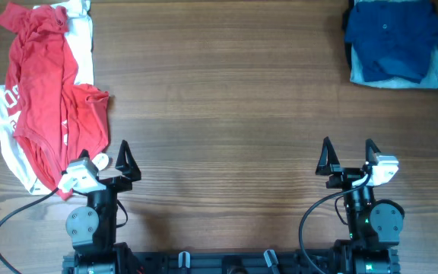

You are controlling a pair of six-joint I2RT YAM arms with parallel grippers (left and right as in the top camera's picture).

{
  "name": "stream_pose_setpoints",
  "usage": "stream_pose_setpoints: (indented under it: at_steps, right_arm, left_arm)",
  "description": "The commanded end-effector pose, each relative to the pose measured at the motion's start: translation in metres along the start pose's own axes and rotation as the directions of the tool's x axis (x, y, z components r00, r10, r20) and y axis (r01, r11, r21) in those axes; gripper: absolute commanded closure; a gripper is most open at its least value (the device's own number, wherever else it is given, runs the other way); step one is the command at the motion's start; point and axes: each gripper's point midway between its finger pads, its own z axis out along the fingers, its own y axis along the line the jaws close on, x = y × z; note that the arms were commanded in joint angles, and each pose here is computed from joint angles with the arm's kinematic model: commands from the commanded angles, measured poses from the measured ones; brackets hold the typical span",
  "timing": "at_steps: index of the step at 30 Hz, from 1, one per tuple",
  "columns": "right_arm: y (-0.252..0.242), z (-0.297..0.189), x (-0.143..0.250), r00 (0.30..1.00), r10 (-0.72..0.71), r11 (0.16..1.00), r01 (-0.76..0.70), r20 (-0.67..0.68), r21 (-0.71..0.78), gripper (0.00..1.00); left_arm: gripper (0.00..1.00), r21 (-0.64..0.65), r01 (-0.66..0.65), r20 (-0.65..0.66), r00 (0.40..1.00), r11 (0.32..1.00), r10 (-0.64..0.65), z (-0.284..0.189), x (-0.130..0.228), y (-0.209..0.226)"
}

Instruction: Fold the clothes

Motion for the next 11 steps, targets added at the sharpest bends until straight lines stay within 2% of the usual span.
stream_pose_setpoints:
  at_steps: [1, 11]
  right_arm:
    - [0.0030, 0.0001, 0.0028, 1.000, -0.015, 1.000, 0.015, 0.002, -0.020, 0.00]
    - [0.0030, 0.0001, 0.0028, 1.000, -0.015, 1.000, 0.015, 0.002, -0.020, 0.00]
  left_arm:
    - [0.00, -0.012, -0.021, 0.005, 1.000, 1.000, 0.021, -0.0003, 0.0001, 0.0029]
    - [0.00, -0.011, -0.021, 0.005, 1.000, 1.000, 0.021, -0.0003, 0.0002, 0.0028]
